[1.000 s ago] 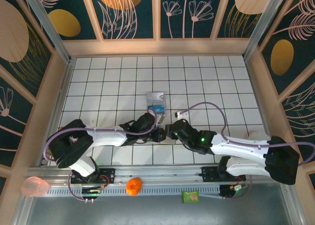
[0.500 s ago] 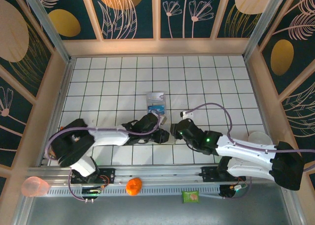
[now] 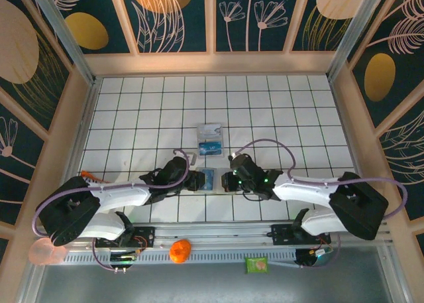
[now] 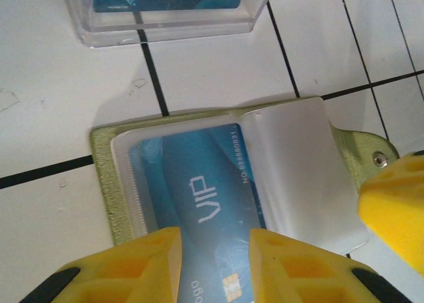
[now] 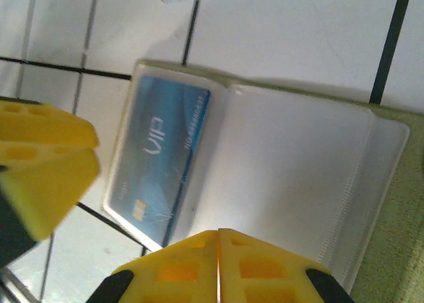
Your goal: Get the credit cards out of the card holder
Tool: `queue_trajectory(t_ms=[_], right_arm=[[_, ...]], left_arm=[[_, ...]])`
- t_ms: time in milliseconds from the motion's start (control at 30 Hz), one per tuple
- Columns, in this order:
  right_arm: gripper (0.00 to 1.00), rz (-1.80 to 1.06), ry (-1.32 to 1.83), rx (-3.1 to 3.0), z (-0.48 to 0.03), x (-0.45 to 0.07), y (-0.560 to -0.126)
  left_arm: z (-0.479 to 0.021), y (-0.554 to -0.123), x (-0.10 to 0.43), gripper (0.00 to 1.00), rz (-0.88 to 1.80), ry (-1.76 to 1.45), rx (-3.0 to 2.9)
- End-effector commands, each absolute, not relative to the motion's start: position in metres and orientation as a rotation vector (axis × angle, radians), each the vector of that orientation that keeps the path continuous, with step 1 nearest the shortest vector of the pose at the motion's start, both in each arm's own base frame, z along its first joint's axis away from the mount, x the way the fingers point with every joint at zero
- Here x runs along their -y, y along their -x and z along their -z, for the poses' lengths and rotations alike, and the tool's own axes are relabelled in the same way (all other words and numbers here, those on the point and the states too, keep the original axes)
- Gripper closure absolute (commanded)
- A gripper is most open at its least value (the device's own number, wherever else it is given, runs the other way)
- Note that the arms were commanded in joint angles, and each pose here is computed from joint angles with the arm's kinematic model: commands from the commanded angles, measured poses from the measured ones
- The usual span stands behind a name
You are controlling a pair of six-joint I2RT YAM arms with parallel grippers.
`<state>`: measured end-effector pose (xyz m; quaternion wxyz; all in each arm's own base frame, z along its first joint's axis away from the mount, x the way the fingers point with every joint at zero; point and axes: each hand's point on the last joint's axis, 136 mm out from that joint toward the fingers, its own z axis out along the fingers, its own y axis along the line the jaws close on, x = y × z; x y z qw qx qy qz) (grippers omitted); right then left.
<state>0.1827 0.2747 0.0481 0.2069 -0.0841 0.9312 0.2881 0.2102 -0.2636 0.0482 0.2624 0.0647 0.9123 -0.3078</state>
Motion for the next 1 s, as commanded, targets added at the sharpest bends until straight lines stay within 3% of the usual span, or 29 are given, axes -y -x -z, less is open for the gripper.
queue_trajectory(t_ms=[0, 167, 200, 300, 567, 733, 967], right_arm=[[0.95, -0.733, 0.17, -2.661, -0.034, -0.266, -0.187], [0.95, -0.574, 0.091, -2.704, -0.017, -0.245, -0.192], [0.96, -0.569, 0.094, -2.699, -0.019, -0.246, -0.193], [0.94, -0.628, 0.126, -2.641, -0.038, -0.255, -0.198], [0.81, -0.98, 0.275, -2.522, -0.09, -0.308, -0.195], [0.71, -1.057, 0.222, -2.586, -0.08, -0.326, -0.198], [0.71, -1.032, 0.142, -2.65, -0.061, -0.327, -0.201]], left_arm=[[-0.051, -0.217, 0.258, 0.69, 0.814, -0.151, -2.438], [-0.05, -0.214, 0.265, 0.71, 0.858, -0.188, -2.439], [-0.049, -0.214, 0.265, 0.75, 0.857, -0.194, -2.444], [-0.046, -0.213, 0.269, 0.82, 0.871, -0.215, -2.451], [-0.035, -0.209, 0.269, 0.88, 0.871, -0.217, -2.484], [-0.023, -0.203, 0.265, 0.89, 0.875, -0.198, -2.519], [-0.017, -0.192, 0.264, 0.91, 0.91, -0.2, -2.555]])
